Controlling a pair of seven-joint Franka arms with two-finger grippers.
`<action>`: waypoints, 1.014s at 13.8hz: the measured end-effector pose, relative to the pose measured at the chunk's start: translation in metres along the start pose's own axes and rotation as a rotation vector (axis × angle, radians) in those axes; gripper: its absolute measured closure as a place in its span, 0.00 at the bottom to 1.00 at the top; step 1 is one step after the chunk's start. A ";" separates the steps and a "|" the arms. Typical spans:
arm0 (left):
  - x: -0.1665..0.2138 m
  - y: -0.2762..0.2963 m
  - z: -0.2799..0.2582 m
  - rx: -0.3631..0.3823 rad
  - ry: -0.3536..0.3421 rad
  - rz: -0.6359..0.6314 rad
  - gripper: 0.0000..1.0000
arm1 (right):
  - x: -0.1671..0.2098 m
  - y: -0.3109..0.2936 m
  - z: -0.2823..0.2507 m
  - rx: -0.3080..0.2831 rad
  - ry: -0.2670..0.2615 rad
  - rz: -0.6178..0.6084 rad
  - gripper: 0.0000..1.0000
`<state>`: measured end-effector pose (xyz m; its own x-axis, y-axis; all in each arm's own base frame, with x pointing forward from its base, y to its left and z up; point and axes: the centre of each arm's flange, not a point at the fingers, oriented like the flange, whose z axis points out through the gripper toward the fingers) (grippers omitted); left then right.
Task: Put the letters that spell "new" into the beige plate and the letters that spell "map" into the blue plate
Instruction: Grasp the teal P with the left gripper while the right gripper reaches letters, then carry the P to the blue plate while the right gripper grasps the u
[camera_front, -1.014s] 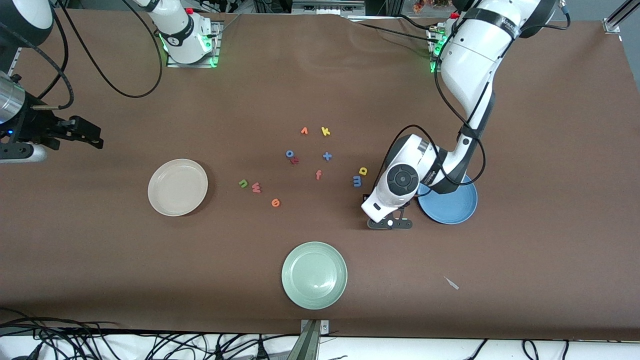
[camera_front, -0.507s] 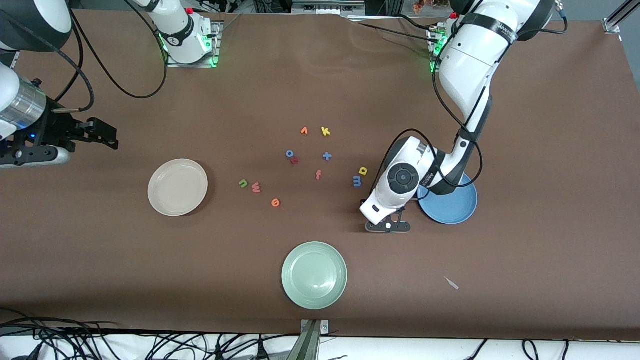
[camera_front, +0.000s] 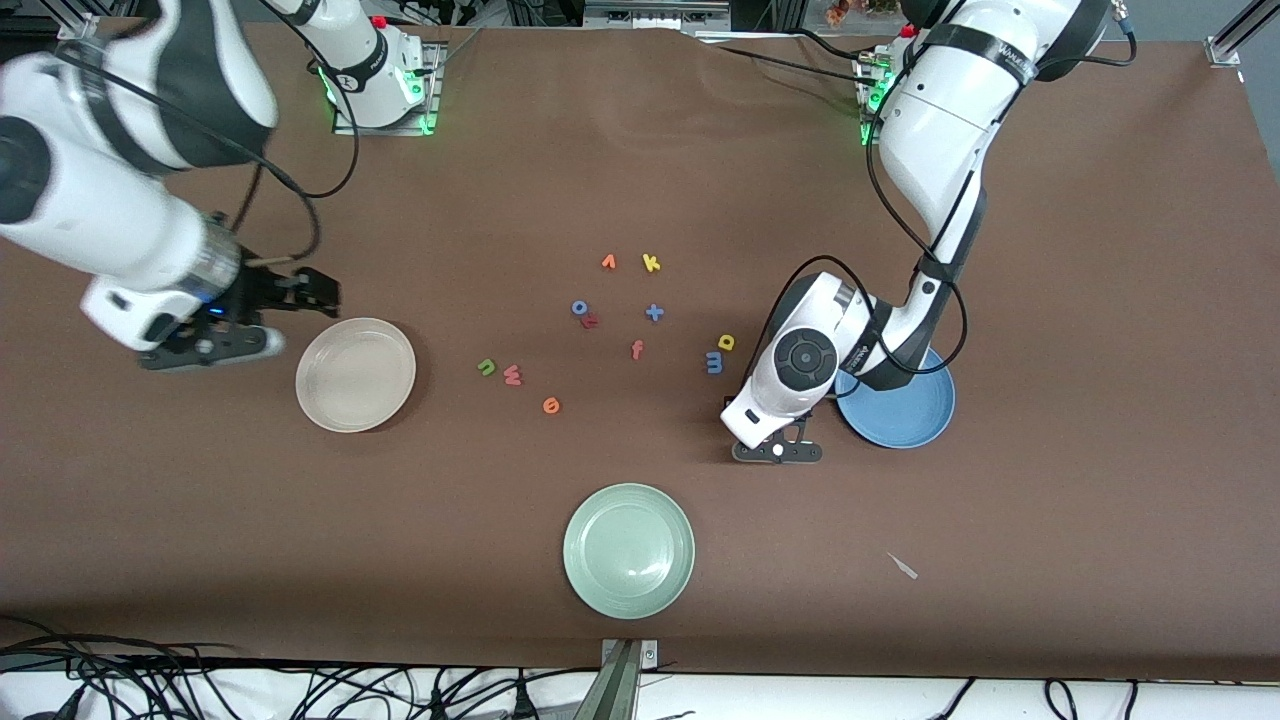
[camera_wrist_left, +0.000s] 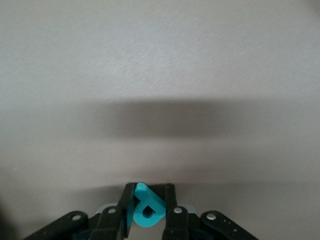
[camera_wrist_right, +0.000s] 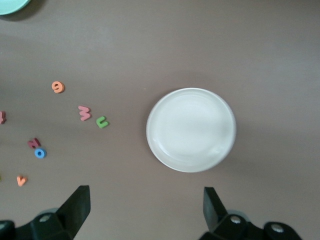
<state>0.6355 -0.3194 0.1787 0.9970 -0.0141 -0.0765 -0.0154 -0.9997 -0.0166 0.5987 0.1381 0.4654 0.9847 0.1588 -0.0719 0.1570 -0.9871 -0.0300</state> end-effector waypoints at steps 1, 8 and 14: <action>0.002 -0.007 -0.005 0.008 -0.007 0.012 0.72 | -0.001 -0.015 0.024 0.004 0.016 0.000 0.00; 0.021 -0.062 -0.028 0.023 -0.033 0.086 0.72 | -0.040 -0.095 0.167 -0.039 0.083 -0.023 0.00; 0.026 -0.100 -0.052 0.036 -0.079 0.139 0.72 | -0.031 -0.116 0.242 -0.059 0.155 -0.129 0.00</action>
<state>0.6672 -0.2207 0.2306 0.9759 -0.1497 -0.1589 -0.1573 -0.9869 -0.0362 0.5312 0.2519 0.2294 0.9553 0.2838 0.0831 0.2822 -0.9589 0.0302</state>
